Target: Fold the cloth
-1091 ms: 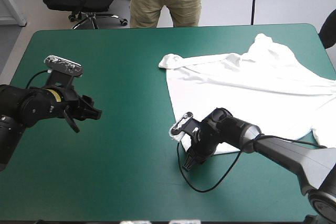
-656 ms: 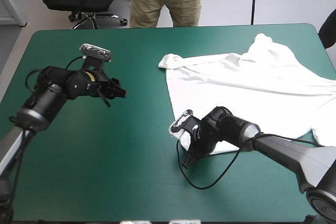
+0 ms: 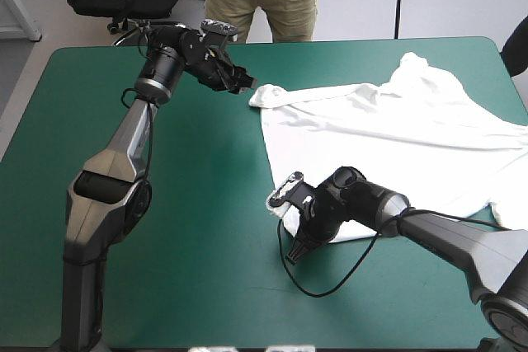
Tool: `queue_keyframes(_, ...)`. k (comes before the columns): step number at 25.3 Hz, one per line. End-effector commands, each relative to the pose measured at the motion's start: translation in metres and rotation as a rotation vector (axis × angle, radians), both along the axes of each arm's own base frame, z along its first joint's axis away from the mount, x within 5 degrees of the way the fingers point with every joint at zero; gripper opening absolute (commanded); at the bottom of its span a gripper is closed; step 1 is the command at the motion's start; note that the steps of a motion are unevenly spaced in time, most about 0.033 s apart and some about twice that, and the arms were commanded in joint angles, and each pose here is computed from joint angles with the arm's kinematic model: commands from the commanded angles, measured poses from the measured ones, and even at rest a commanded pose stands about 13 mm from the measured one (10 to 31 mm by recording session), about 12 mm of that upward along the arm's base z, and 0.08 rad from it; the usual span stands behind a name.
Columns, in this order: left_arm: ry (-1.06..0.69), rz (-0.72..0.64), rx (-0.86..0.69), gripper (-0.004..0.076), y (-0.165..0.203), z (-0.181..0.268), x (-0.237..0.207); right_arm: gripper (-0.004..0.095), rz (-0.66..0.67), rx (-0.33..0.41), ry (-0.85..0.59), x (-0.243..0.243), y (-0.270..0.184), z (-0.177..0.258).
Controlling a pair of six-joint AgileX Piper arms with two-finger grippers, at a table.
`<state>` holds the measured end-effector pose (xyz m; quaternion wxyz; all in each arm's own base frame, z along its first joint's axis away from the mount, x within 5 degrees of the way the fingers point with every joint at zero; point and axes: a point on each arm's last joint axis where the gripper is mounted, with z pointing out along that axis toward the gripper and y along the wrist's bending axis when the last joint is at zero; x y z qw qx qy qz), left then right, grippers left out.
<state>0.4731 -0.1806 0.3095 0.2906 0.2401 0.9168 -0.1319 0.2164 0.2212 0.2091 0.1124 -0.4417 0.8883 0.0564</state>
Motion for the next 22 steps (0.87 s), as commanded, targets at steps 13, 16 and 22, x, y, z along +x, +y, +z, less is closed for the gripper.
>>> queue_keyframes(13, -0.161, -0.061, -0.194, 0.0414, -0.038, -0.047, 0.037, -0.0017, -0.087, 0.107, 0.151, -0.013, 0.013, -0.005)
queue_keyframes(16, -0.171, -0.081, -0.187, 0.0414, -0.046, -0.055, 0.038, -0.0017, -0.092, 0.113, 0.155, -0.013, 0.013, -0.005)
queue_keyframes(22, -0.089, -0.116, -0.149, 0.0248, -0.048, -0.068, 0.033, -0.0017, -0.103, 0.120, 0.168, -0.014, 0.014, -0.005)
